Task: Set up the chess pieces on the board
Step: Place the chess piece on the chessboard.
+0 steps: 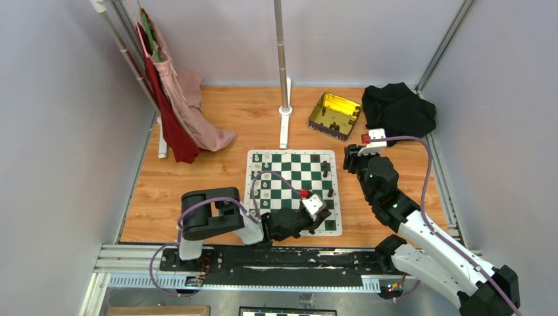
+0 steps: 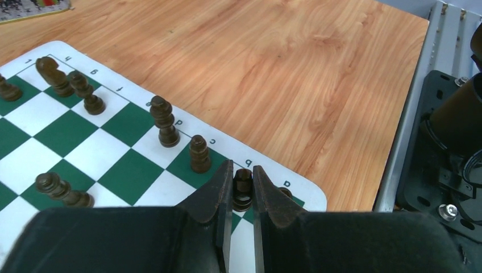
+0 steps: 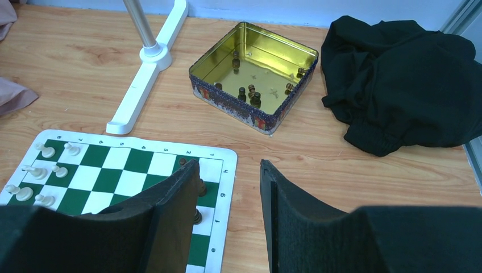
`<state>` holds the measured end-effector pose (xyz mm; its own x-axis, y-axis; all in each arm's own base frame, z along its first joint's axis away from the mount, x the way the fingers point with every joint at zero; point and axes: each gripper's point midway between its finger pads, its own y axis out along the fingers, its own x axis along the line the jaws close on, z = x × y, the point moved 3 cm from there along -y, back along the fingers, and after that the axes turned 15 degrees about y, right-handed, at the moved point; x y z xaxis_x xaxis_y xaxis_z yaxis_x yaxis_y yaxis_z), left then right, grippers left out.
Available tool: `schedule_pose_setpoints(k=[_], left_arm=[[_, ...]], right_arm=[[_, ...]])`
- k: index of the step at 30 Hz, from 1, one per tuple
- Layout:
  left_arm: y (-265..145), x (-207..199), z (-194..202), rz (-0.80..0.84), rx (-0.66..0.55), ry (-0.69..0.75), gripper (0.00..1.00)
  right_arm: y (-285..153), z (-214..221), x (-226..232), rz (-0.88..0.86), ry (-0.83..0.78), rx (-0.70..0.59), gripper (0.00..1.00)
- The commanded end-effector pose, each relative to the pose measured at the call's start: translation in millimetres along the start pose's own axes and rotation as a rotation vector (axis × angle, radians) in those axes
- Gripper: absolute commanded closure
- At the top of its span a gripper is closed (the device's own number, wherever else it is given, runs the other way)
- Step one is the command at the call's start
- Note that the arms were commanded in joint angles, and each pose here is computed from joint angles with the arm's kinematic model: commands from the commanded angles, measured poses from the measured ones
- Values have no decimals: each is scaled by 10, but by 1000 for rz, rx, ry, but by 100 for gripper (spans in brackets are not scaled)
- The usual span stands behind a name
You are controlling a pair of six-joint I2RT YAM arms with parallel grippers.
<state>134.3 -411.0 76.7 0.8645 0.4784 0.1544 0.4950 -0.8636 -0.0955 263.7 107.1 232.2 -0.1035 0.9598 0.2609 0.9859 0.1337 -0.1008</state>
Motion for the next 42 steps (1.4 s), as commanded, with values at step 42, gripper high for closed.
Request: schedule_pose_setpoints(k=[42], left_arm=[[305, 65, 169, -31, -51, 11, 94]], right_arm=[[66, 70, -12, 14, -25, -11, 53]])
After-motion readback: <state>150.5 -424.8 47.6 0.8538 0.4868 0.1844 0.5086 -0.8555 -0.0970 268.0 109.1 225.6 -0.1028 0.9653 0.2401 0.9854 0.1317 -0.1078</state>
